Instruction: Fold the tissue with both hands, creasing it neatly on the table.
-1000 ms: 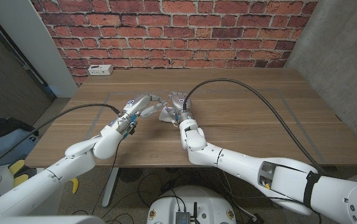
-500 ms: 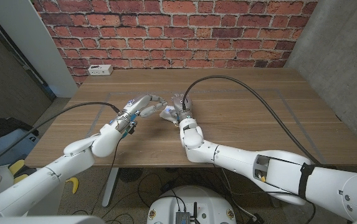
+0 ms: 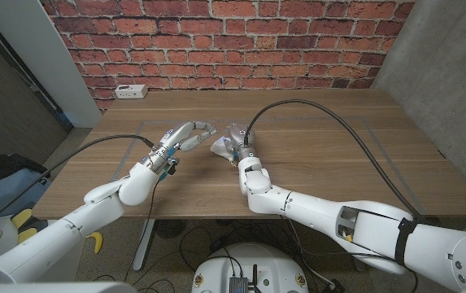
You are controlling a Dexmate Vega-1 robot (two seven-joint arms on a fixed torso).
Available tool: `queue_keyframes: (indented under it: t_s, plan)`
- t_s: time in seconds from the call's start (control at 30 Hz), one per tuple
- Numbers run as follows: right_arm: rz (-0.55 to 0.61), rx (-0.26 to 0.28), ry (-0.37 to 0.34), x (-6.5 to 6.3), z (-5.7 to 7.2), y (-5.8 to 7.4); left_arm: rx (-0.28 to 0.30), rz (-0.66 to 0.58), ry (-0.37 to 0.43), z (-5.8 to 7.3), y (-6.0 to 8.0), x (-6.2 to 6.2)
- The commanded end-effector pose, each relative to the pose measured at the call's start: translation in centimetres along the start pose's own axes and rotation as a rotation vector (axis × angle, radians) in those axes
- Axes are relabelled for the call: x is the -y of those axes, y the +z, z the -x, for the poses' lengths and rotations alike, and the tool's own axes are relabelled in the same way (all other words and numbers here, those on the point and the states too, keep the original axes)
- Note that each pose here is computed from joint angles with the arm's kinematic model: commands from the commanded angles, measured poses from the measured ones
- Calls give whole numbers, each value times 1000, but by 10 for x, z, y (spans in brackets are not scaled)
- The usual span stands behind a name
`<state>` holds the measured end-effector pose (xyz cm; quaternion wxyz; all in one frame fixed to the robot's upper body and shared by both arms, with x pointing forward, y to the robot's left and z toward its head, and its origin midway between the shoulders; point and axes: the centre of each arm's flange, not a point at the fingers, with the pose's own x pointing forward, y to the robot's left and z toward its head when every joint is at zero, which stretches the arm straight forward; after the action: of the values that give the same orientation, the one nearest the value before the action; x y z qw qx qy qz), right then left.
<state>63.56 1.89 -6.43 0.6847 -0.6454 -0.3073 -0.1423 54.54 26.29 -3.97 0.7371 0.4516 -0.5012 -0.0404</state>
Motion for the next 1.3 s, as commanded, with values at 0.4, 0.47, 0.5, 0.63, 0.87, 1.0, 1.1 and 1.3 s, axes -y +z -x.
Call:
queue_keyframes:
  t_s: [0.4, 0.47, 0.5, 0.63, 0.87, 1.0, 1.1, 1.3]
  plan:
    - [-265, 94, -254, 41, 54, -17, 30, 36, 60, 0, 1, 0]
    - [-261, 112, -191, 41, 54, -17, 35, 41, 70, 0, 2, -1]
    - [-260, 124, -155, 41, 54, -17, 37, 45, 75, 0, 2, -1]
    - [-251, 164, -44, 41, 54, -15, 44, 65, 111, 1, 4, -2]
    - [-264, 218, 110, 36, 53, -9, 48, 85, 170, 7, 5, -2]
    - [-260, 239, 175, 30, 52, -5, 48, 98, 180, 9, 6, -3]
    - [-256, 250, 196, 28, 52, -2, 45, 100, 180, 10, 6, -3]
    - [-234, 269, 234, 25, 50, 6, 42, 101, 176, 11, 7, -3]
